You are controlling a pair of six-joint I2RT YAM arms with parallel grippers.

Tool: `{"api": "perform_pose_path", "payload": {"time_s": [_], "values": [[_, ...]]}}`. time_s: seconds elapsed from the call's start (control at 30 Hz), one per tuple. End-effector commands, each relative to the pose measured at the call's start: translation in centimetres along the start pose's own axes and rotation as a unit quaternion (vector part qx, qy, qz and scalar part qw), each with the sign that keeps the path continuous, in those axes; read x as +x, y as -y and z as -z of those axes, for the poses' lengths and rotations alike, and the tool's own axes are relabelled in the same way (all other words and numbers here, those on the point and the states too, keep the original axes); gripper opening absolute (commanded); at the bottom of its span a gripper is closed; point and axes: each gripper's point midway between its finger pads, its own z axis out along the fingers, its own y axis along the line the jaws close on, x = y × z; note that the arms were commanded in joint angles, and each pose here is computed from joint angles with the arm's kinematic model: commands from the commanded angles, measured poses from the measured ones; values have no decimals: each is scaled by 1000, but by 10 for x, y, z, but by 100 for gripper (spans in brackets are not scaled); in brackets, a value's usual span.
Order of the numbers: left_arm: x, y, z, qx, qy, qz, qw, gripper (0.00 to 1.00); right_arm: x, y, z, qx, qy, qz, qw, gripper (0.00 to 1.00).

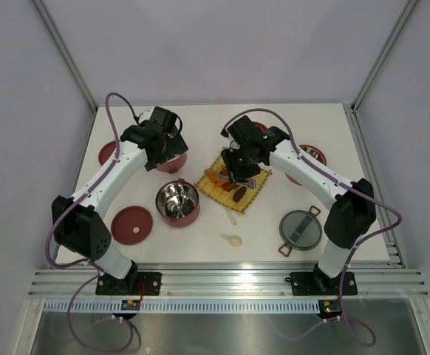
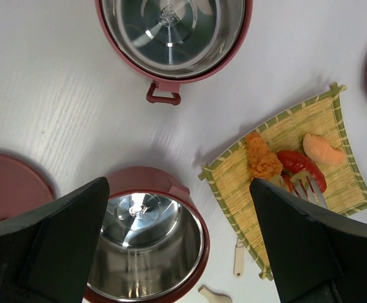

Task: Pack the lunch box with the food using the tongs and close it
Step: Pick up the fake food from the plate.

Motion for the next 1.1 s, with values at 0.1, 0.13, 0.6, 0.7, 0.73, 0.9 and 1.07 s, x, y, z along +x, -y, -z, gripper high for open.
{"api": "perform_pose_path", "payload": {"time_s": [0.1,0.13,0.6,0.7,0.73,0.9,1.07], "values": [[-13,-4,14,13,23,23,999,99,-18,-13,-3,-21,14,31,999,53],[-13,-4,14,12,23,24,999,99,-19,-13,-5,-21,14,32,999,53],[-10,-8,16,13,20,18,1000,99,-20,-12,-28,-17,-14,54,998,55],[-12,-10,17,11,24,18,999,99,-19,-13,-30,-20,-19,56,998,55],[-11,-10,17,10,24,18,999,99,-18,-13,-30,-20,-19,56,998,55],[-14,-13,17,7,26,10,1000,99,-17,-12,-32,-18,-23,55,998,44],[-30,-30,21,-7,42,8,999,99,-24,-12,-20,-14,1,51,999,28]]}}
